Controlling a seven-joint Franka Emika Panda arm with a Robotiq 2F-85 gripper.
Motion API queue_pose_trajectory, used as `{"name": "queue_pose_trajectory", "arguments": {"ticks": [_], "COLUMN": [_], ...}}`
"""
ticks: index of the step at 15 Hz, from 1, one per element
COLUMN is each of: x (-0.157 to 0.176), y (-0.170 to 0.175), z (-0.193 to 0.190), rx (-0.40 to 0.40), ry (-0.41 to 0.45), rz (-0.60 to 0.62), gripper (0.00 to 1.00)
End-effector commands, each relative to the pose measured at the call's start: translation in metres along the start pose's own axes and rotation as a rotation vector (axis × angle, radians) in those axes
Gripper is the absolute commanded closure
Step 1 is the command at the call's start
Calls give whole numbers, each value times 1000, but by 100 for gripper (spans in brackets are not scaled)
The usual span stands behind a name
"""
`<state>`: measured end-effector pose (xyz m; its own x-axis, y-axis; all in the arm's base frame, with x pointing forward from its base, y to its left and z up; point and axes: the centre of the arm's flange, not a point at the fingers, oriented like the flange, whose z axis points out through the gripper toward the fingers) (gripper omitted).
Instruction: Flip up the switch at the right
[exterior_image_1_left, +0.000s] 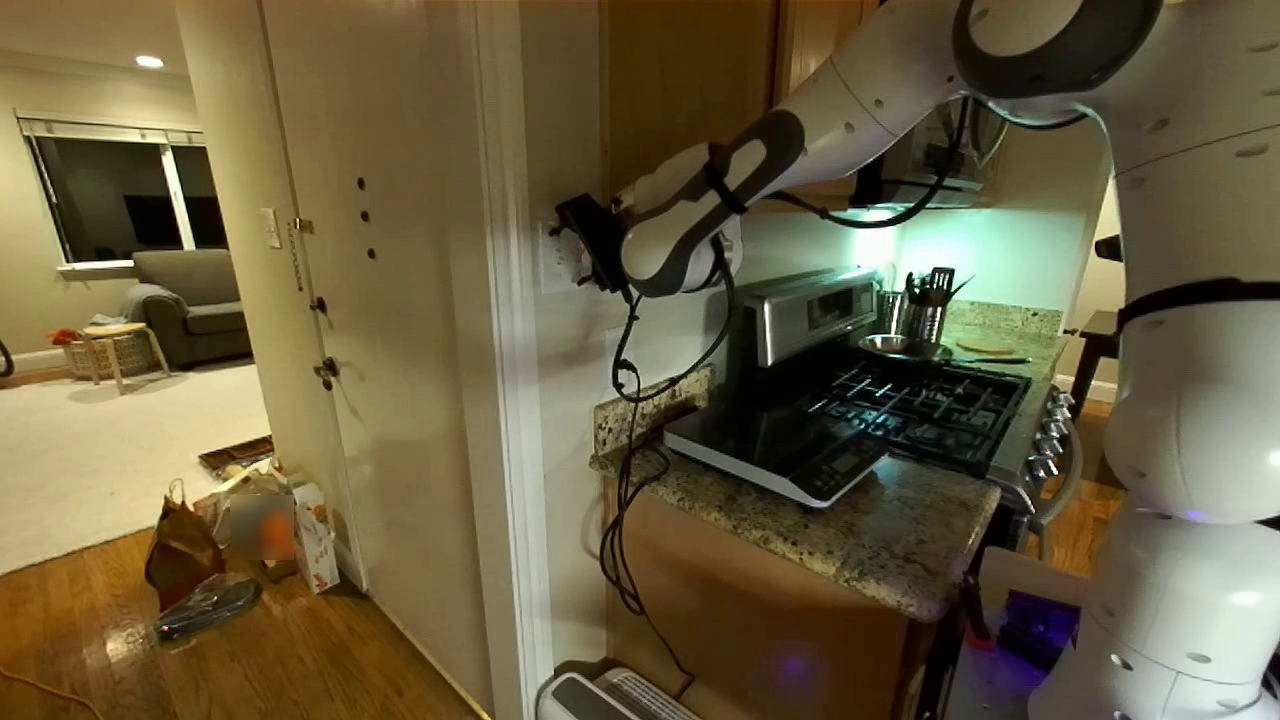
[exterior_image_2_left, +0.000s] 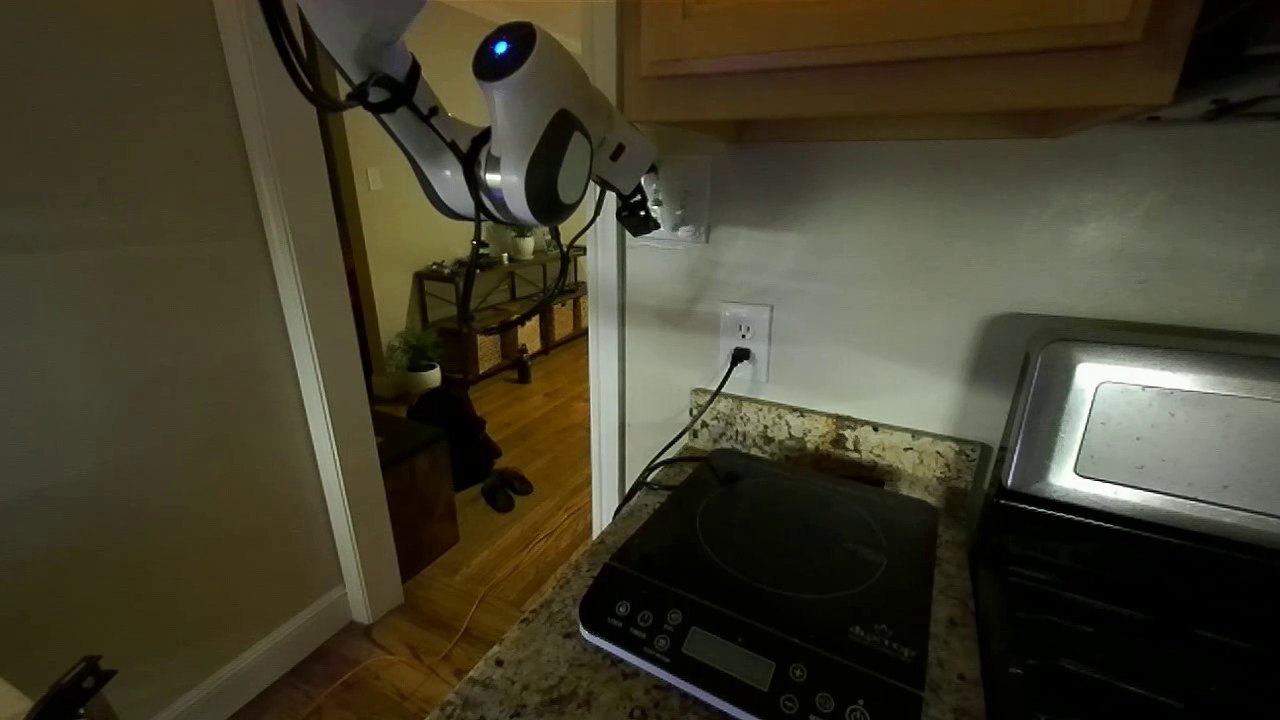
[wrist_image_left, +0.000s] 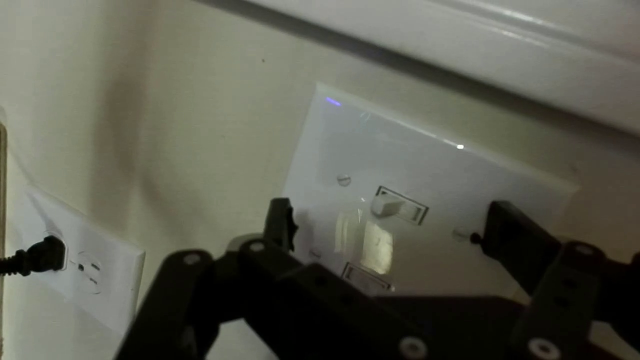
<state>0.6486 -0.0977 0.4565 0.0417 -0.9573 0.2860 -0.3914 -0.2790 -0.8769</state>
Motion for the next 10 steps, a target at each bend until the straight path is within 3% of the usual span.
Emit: {"name": "queue_pose_trajectory", "arguments": {"ticks": [1,10], "x": [0,-7], "y": [0,-8], "z": [0,11], "rx": [0,44], "ry": [0,-6], "rz": [0,-2], "gripper": [0,0]}}
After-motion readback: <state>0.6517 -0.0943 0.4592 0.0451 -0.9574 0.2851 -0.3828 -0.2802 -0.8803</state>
